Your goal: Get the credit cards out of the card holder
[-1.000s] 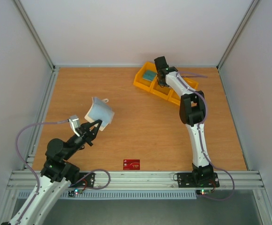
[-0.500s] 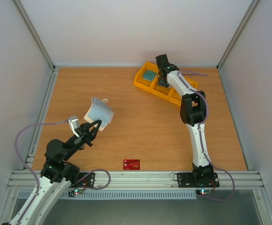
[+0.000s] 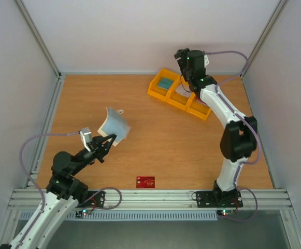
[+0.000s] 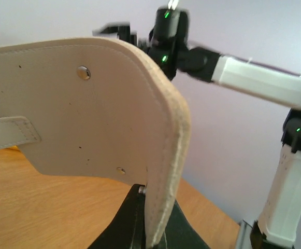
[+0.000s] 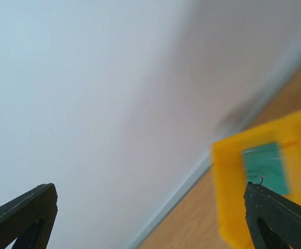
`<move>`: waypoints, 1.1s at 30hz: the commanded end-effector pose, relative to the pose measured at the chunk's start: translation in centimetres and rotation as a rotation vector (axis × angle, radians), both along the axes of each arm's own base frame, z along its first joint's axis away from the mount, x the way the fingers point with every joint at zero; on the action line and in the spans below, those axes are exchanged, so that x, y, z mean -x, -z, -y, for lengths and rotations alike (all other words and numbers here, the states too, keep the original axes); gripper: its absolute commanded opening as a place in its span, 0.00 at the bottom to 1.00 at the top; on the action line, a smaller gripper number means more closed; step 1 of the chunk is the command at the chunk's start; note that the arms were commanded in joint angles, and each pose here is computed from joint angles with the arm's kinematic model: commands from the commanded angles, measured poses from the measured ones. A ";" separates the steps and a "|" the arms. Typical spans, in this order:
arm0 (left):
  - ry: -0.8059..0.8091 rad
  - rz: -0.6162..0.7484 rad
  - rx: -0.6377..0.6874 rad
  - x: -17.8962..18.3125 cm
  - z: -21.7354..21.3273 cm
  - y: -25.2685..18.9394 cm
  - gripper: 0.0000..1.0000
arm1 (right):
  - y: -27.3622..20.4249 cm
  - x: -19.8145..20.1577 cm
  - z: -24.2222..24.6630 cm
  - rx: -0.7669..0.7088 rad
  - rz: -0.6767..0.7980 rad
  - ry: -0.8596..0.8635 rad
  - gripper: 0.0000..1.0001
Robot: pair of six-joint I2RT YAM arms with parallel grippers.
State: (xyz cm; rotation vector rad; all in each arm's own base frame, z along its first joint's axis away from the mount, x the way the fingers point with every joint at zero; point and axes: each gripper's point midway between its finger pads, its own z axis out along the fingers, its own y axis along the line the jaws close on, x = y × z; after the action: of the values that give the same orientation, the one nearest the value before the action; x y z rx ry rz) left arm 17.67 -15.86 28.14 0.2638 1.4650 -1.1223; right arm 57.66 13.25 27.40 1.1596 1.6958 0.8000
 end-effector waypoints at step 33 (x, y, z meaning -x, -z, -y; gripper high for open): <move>0.596 0.265 -0.202 6.4 6.4 -9.3 0.00 | -14.4 44.6 -13.5 0.328 0.954 -1.996 0.98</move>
State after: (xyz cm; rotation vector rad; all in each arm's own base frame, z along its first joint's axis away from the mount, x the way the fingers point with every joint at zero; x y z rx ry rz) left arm 10.06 -22.20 35.74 1.1319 1.2514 -1.2872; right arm 13.11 26.65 42.78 -1.4383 1.4171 1.5959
